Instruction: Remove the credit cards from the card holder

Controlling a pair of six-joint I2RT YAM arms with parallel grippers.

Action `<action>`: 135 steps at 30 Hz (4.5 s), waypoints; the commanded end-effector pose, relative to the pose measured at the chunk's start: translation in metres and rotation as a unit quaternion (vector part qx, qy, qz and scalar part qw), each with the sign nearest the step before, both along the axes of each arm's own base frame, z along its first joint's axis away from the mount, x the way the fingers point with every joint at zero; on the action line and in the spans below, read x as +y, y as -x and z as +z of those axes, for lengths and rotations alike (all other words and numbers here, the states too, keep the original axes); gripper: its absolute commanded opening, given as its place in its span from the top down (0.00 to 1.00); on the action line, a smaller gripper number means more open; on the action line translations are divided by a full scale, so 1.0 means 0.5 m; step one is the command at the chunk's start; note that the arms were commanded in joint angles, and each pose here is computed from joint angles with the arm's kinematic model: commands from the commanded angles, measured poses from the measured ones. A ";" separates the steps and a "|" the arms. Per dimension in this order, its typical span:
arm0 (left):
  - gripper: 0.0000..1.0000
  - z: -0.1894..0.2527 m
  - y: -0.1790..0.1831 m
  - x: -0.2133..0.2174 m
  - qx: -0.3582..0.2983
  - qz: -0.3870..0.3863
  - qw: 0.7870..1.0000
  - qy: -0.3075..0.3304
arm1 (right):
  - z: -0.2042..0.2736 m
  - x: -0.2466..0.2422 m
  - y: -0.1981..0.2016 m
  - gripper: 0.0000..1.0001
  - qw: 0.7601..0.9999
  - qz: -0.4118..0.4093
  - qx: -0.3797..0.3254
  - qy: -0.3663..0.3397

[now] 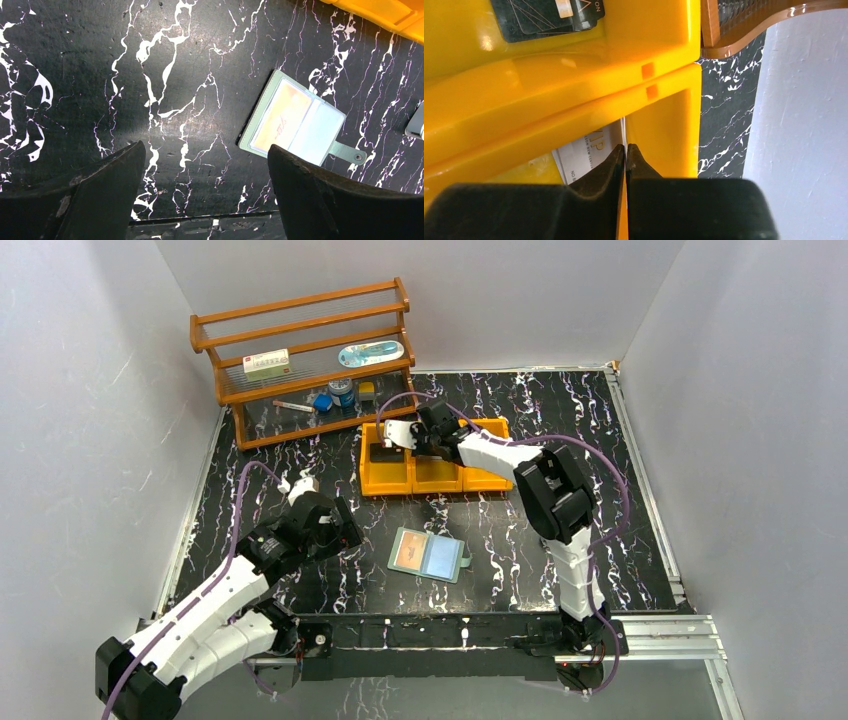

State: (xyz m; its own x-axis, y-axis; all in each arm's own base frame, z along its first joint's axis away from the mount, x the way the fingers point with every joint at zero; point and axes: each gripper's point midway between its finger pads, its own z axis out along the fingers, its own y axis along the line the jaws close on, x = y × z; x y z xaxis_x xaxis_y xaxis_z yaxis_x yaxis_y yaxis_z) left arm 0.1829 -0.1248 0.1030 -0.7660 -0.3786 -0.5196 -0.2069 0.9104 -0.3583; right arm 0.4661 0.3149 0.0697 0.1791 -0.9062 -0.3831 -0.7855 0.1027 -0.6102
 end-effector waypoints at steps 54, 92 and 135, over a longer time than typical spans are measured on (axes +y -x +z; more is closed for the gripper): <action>0.08 0.002 -0.010 0.045 -0.013 0.086 0.996 -0.010 | -0.017 0.074 0.539 0.15 0.712 -0.569 0.302 -0.279; 0.09 0.007 -0.010 0.030 -0.013 0.075 0.997 0.006 | 0.000 0.125 0.574 0.41 0.690 -0.478 0.429 -0.334; 0.22 -0.061 -0.024 -0.158 0.063 -0.133 0.985 0.091 | 0.019 -0.079 0.580 0.39 0.651 -0.543 0.383 -0.367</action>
State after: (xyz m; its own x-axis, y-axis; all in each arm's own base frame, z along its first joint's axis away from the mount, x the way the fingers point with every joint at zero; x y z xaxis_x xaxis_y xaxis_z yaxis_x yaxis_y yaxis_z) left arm 0.1971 -0.2007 0.0705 -0.8981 -0.2541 -0.3589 -0.0482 0.8681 -0.4940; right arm 0.1709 0.2821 0.0729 -0.9290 0.1424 -0.3416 -0.0303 0.8906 0.4537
